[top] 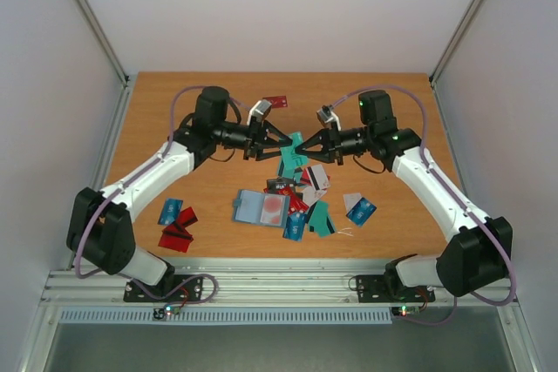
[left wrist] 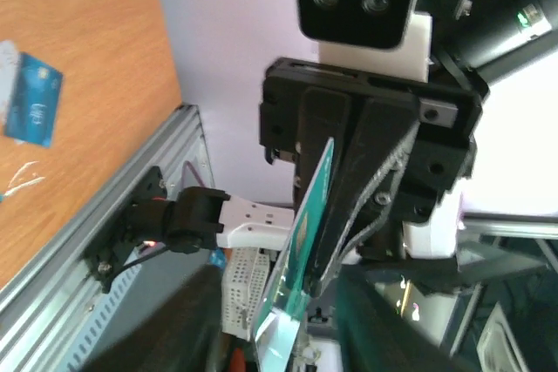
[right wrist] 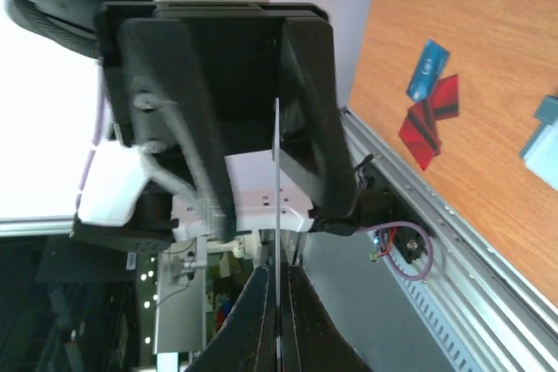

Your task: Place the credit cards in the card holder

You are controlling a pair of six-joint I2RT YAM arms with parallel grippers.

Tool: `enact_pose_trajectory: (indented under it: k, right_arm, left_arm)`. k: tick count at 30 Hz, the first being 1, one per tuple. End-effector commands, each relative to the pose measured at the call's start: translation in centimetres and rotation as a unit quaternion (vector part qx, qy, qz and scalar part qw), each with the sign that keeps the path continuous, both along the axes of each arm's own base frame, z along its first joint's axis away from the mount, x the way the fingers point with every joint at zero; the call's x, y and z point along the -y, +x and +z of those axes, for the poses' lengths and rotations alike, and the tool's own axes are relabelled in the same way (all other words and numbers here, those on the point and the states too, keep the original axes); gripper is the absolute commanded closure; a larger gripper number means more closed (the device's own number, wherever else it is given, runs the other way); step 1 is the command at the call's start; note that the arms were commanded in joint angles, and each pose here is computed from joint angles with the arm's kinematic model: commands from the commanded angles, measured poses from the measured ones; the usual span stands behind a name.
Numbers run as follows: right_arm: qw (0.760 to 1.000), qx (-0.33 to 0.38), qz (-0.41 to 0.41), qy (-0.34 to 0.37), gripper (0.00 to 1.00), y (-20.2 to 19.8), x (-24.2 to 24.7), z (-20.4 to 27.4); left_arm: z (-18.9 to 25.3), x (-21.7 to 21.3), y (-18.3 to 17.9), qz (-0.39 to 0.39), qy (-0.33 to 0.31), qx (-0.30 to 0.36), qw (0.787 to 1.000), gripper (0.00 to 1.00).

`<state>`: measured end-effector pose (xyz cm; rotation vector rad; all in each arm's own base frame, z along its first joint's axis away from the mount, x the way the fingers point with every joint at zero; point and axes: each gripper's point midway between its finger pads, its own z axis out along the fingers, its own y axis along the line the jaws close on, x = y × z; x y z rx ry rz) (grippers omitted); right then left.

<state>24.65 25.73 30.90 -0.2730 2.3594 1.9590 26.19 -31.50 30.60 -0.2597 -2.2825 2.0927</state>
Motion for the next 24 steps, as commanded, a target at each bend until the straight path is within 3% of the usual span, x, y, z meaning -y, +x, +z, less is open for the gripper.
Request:
enact_pose_trajectory:
  k: [1,2,4,7,14,24]
  right_arm:
    - [0.999,-0.011,-0.019,-0.047,0.99,-0.1,0.1,-2.9]
    - [0.998,-0.016,-0.022,-0.059,0.99,-0.2,0.0,-3.8]
    - [0.996,-0.025,-0.026,-0.084,0.99,-0.5,-0.3,-5.6]
    - [0.991,-0.035,-0.025,-0.125,0.99,-1.2,-1.1,-8.7]
    - [0.979,-0.043,-0.018,-0.200,0.99,-2.0,-2.9,-14.4]
    - [0.966,-0.051,-0.006,-0.252,0.99,-2.8,-4.8,-19.3]
  left_arm:
    - [-4.4,-2.6,-0.1,0.051,0.169,0.029,0.984,0.50]
    - [-6.2,-3.9,0.0,0.054,0.230,0.074,0.969,0.48]
    - [-10.1,-7.0,0.0,0.065,0.343,0.090,0.933,0.45]
    - [-14.4,-10.3,-0.6,0.063,0.439,0.098,0.891,0.47]
    - [-20.4,-14.1,-1.2,0.059,0.539,0.094,0.835,0.59]
    - [-26.5,-15.7,-0.6,0.030,0.606,0.052,0.793,0.61]
